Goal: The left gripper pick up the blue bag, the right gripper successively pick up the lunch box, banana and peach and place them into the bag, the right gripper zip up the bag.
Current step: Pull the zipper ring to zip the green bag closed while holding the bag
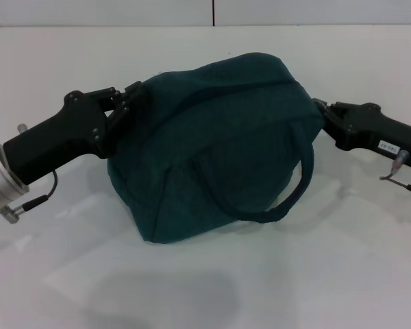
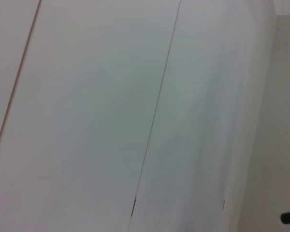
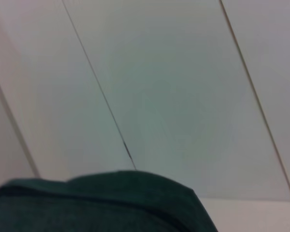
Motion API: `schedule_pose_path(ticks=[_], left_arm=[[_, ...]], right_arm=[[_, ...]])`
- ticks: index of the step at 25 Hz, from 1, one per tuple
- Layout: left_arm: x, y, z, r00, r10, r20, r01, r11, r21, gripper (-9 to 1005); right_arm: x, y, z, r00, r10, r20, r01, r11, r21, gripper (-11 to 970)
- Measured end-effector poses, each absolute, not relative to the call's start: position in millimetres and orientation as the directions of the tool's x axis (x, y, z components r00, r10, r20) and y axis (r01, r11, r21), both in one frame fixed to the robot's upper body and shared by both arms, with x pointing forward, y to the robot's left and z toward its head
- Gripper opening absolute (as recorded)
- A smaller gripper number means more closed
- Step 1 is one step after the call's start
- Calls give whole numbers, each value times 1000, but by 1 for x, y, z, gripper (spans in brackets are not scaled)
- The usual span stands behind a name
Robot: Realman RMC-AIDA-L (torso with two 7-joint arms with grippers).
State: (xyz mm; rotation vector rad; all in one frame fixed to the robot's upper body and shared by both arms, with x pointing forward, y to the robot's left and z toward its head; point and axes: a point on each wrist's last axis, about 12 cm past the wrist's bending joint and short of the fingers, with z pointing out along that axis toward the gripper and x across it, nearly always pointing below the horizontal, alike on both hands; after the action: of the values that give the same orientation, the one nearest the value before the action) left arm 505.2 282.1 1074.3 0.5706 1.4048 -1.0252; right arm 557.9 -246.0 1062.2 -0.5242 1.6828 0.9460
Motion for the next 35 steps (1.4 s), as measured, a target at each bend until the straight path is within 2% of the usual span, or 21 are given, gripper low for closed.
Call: schedule_pose_path(ticks=[9,35], left_arm=[[506,284,1075,-150,-247,-957,840,479,-256,50],[506,287,1076,-149,-250,-957,835,486,-257,50]], right_arm=[[565,-234,1055,-354,36,-935,-737,604,303,18],[565,-235,1047,-398,10,-917,-710,630,315,19]])
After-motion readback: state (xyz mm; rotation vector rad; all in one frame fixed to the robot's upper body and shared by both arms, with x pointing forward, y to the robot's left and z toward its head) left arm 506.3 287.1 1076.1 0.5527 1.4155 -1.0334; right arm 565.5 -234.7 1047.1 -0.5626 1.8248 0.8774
